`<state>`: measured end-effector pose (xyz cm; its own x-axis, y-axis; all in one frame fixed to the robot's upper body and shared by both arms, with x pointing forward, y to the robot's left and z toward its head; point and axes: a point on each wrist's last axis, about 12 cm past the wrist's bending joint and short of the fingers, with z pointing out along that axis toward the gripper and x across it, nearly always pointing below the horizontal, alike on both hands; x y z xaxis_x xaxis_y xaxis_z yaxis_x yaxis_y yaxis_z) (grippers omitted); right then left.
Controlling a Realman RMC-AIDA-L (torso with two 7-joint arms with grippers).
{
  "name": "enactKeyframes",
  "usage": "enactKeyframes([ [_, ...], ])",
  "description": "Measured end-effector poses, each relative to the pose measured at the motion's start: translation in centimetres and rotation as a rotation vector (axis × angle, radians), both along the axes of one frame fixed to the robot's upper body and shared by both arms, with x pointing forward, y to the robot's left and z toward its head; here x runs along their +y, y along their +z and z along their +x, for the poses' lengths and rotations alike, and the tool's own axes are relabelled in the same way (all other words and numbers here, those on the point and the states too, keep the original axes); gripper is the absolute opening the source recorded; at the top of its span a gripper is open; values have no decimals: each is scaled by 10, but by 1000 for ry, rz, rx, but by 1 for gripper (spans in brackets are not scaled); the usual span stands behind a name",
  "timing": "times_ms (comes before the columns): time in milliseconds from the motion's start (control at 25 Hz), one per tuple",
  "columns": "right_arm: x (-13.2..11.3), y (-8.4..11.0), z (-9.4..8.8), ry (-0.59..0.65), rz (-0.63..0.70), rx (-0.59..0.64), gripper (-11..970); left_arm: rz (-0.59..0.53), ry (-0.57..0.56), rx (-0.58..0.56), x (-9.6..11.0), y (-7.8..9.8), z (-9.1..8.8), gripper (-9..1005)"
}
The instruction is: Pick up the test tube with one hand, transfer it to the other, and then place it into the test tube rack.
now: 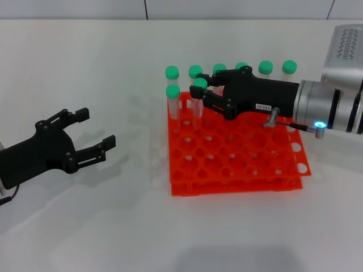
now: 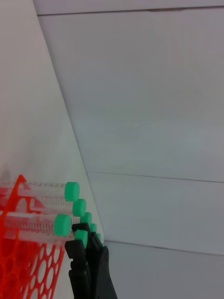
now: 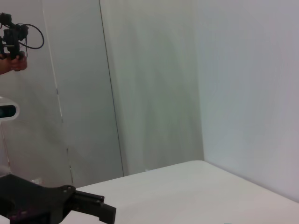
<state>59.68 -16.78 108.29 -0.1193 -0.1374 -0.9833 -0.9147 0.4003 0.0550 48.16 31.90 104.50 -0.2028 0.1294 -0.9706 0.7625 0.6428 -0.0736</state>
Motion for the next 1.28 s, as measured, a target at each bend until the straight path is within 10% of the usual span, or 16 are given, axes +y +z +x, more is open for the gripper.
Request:
enactKeyframes([
  [760, -2, 8, -5, 56, 56, -11, 550, 4, 7, 1, 0, 0, 2, 888],
  [1280, -88, 5, -45, 68, -5, -8, 641, -21, -124, 111, 6, 23, 22, 888],
])
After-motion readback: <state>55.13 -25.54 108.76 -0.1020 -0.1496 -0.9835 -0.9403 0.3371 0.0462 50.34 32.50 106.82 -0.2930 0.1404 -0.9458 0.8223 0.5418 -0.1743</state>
